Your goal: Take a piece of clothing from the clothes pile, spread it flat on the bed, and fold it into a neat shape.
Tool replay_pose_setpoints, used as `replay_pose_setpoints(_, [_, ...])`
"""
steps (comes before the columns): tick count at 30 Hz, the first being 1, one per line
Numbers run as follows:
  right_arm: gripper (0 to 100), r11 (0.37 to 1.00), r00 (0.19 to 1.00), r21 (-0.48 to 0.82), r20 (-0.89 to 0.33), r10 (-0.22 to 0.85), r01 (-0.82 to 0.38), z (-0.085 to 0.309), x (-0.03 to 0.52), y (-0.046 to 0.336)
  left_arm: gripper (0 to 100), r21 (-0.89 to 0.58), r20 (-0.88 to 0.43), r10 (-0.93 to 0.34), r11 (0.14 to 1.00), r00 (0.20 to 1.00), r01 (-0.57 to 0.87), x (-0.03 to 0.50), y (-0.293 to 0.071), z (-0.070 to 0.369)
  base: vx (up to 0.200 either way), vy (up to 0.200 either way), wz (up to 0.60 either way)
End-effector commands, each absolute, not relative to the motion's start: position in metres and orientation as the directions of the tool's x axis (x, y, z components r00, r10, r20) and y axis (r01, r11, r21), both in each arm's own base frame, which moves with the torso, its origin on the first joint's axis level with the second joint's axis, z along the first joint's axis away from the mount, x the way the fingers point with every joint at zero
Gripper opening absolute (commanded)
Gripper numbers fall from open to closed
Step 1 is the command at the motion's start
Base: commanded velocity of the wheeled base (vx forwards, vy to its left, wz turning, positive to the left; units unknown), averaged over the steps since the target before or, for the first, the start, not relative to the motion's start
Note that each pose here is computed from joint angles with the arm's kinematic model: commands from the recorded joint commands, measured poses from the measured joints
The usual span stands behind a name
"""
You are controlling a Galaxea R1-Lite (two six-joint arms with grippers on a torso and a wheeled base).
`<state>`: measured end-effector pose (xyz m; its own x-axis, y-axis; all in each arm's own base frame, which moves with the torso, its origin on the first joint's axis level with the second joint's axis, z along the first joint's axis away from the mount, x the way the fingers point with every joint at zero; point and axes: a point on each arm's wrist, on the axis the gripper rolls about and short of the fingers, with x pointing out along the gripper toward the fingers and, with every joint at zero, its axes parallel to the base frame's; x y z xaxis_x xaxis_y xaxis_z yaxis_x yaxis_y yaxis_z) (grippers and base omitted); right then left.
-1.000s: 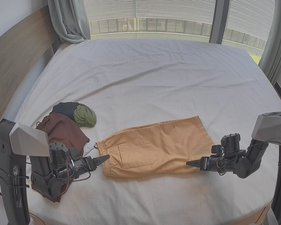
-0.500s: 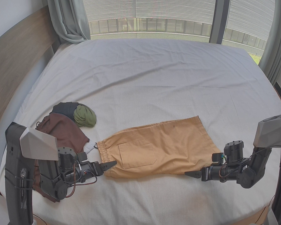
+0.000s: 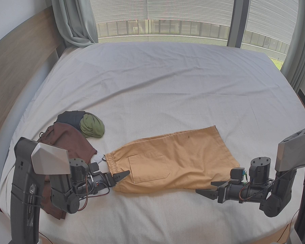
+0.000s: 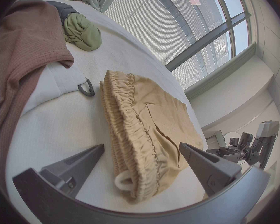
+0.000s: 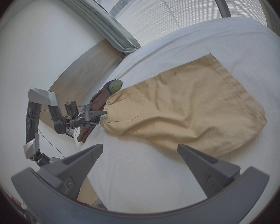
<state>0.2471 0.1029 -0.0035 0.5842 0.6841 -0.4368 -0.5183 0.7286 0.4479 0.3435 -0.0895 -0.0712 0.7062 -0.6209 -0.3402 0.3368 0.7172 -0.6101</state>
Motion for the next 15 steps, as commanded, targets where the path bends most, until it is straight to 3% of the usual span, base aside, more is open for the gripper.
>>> replay_pose_setpoints(1, [100, 0.727, 0.581, 0.459, -0.438, 0.686, -0.511, -0.009, 0.247, 0.102, 100, -0.612, -0.34, -0.623, 0.715, 0.705, 0.337, 0.347, -0.091, -0.077, 0.0, 0.0, 0.0])
replay_pose_setpoints(9, [100, 0.705, 0.571, 0.5, -0.42, 0.706, -0.503, -0.008, 0.25, 0.102, 100, -0.634, -0.327, -0.612, 0.707, 0.72, 0.313, 0.351, -0.099, -0.076, 0.0, 0.0, 0.0])
replay_pose_setpoints(10, [100, 0.704, 0.572, 0.502, -0.416, 0.706, -0.503, -0.008, 0.251, 0.102, 0, -0.64, -0.328, -0.608, 0.706, 0.723, 0.303, 0.351, -0.101, -0.077, 0.0, 0.0, 0.0])
replay_pose_setpoints(15, [100, 0.709, 0.597, 0.499, -0.395, 0.698, -0.499, -0.006, 0.26, 0.1, 0, -0.647, -0.316, -0.608, 0.7, 0.728, 0.303, 0.354, -0.102, -0.075, 0.0, 0.0, 0.0])
